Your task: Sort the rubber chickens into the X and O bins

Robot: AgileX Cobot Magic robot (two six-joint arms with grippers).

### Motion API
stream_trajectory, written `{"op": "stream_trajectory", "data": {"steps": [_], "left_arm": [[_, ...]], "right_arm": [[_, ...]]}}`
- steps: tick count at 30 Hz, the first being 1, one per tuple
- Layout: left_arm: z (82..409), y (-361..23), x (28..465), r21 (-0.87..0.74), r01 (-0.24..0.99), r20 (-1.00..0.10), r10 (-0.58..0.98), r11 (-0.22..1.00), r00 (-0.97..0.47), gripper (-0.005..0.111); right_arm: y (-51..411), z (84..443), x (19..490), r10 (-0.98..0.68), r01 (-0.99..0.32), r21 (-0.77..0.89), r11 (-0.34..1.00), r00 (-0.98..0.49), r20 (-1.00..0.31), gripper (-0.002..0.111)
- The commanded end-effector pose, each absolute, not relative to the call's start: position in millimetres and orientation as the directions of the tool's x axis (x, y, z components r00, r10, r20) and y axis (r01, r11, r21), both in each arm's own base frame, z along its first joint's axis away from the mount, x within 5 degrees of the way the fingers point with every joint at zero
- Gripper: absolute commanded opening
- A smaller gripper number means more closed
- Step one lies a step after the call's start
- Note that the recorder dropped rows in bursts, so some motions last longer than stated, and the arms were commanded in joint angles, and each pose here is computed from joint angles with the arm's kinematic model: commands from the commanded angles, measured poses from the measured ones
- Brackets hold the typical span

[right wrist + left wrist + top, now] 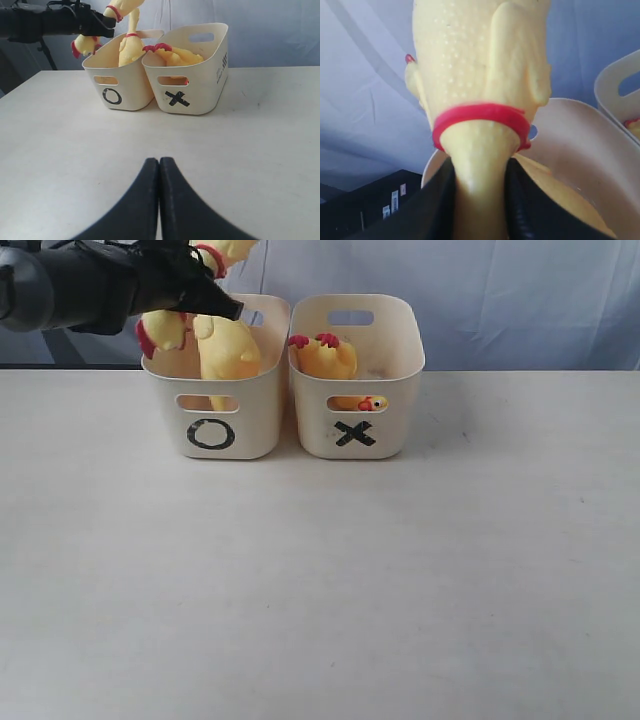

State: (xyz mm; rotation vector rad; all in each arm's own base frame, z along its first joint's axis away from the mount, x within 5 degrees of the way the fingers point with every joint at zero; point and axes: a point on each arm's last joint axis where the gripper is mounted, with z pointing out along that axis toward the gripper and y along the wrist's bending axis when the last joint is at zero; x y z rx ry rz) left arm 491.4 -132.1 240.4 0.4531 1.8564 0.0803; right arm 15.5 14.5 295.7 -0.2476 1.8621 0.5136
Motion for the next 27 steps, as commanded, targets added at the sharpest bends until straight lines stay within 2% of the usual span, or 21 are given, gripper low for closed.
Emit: {"op": "stream_trajectory", "data": {"steps": [1,9,14,23,27], "left_arm": [[237,-126,500,0.211,0.181,-0.932,0.254,0.960,-0.259,0.000],[240,-128,506,0.128,0.154,-0.977,0.152,0.980,-0.150,0.000],[233,-131,508,0.132,0.179,-0.977,0.159,0.975,-0.142,0.000],[210,-125,499,0.148,0.131,-0.986,0.157,0.980,-0.064,0.000],[204,-131,491,0.130,0.202,-0.991,0.119,0.971,0.063,0.000]], "right_arm": [[14,295,16,0.078,-0.408,0.221,0.886,-0.339,-0.937,0.000],[14,295,16,0.078,-0.408,0.221,0.886,-0.339,-0.937,0.000],[14,295,16,0.078,-0.408,0.221,0.886,-0.339,-0.937,0.000],[14,295,16,0.078,-0.408,0.221,0.886,-0.339,-0.937,0.000],[14,295,16,0.078,-0.408,0.221,0.886,-0.339,-0.937,0.000]]}}
